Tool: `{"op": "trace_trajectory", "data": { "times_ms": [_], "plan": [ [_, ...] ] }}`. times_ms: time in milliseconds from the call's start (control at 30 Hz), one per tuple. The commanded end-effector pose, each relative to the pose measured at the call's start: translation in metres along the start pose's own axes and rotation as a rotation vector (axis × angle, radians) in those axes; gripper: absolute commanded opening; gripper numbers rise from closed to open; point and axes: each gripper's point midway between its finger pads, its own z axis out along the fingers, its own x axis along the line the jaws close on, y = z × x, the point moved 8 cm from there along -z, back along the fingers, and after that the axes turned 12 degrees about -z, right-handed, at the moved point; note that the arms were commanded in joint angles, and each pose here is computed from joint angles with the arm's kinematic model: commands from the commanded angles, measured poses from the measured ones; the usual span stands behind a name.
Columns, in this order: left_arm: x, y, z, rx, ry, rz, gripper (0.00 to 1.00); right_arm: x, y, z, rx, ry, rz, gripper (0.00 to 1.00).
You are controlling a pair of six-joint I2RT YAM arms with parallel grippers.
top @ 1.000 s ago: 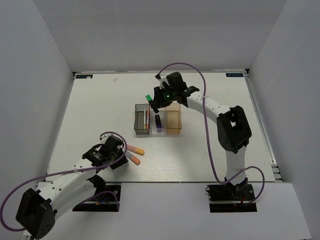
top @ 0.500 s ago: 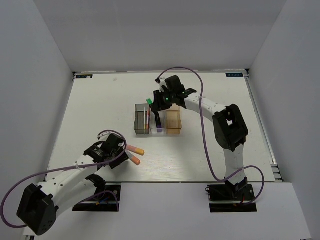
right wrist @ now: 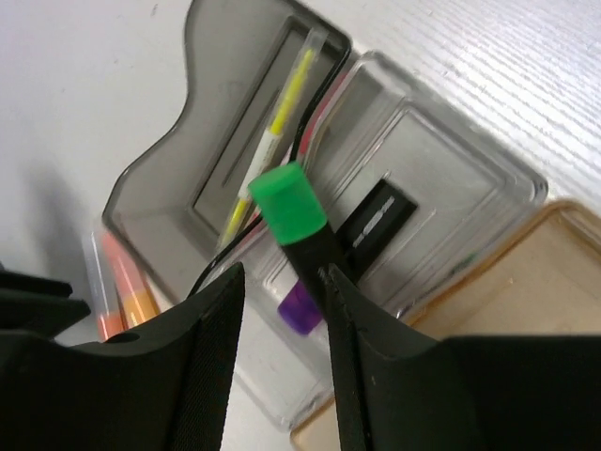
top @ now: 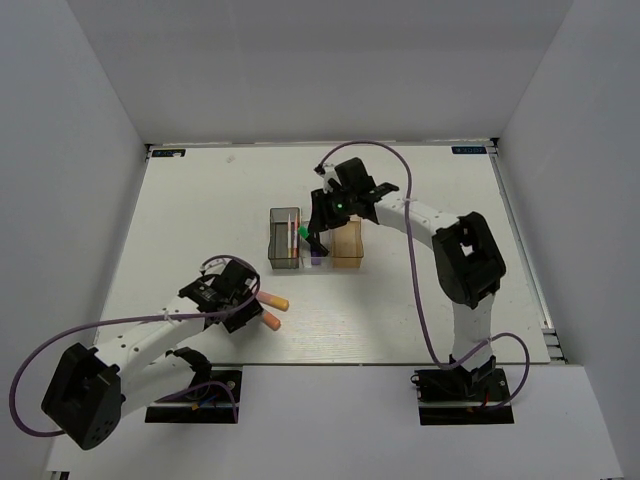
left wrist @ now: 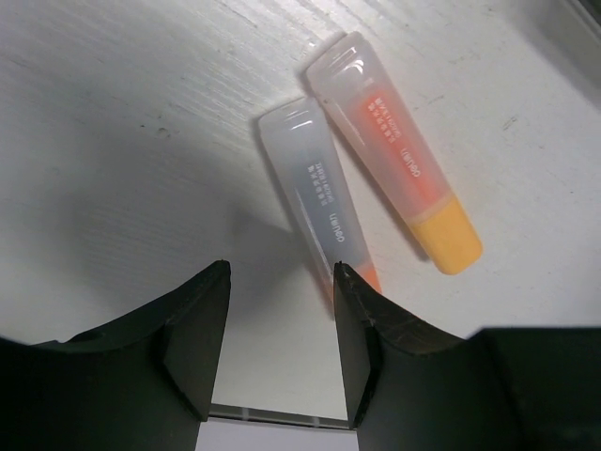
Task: Sort the stationery into containers
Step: Place the stationery in the storage box, then pick up the stationery from the center of the board.
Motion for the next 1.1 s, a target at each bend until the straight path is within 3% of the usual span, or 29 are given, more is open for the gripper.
{"op": "trace_trajectory", "data": {
  "times_ms": [0,133,200,267,367,500,567,700,733,767,833,933,1033,1067],
  "plan": [
    [-0.016,0.005,-0.006,-0.039,-0.056,-0.024,0.59,0.021,0.024,-0.04,-0.109,0.037,-0.095,0.44],
    [-0.019,0.006,-0.001,-0.046,-0.031,-0.021,0.59,0.036,0.037,-0.082,-0.187,0.06,-0.246,0.44],
    [-0.02,0.007,0.003,-0.054,-0.006,-0.028,0.59,0.033,0.028,-0.094,-0.18,0.047,-0.242,0.28],
    [-0.021,0.007,0.007,-0.066,0.017,-0.032,0.59,0.028,0.02,-0.104,-0.134,0.007,-0.166,0.0],
    [-0.029,0.008,0.01,-0.085,0.01,-0.032,0.57,0.027,0.008,-0.118,-0.058,0.066,-0.122,0.0],
    [-0.041,0.007,0.013,-0.091,0.04,-0.011,0.57,0.028,-0.019,-0.137,-0.073,0.085,-0.123,0.0],
    [-0.045,0.007,0.015,-0.091,0.059,-0.003,0.56,0.025,-0.031,-0.139,-0.073,0.094,-0.108,0.08],
    [-0.038,0.0,0.022,-0.081,0.138,0.024,0.51,0.027,-0.045,-0.155,-0.069,0.129,-0.09,0.45],
    [-0.035,-0.004,0.023,-0.081,0.144,0.029,0.46,0.027,-0.051,-0.158,-0.051,0.145,-0.072,0.63],
    [-0.031,-0.005,0.026,-0.082,0.165,0.031,0.43,0.029,-0.05,-0.162,-0.064,0.161,-0.076,0.68],
    [-0.025,-0.009,0.028,-0.079,0.188,0.034,0.38,0.028,-0.055,-0.168,-0.071,0.167,-0.06,0.74],
    [-0.017,-0.013,0.032,-0.066,0.212,0.039,0.35,0.029,-0.058,-0.18,-0.098,0.173,-0.059,0.74],
    [-0.011,-0.017,0.034,-0.043,0.228,0.045,0.15,0.028,-0.059,-0.191,-0.133,0.173,-0.055,0.74],
    [-0.01,-0.018,0.033,-0.038,0.228,0.053,0.03,0.025,-0.062,-0.194,-0.139,0.169,-0.049,0.74]
  ]
}}
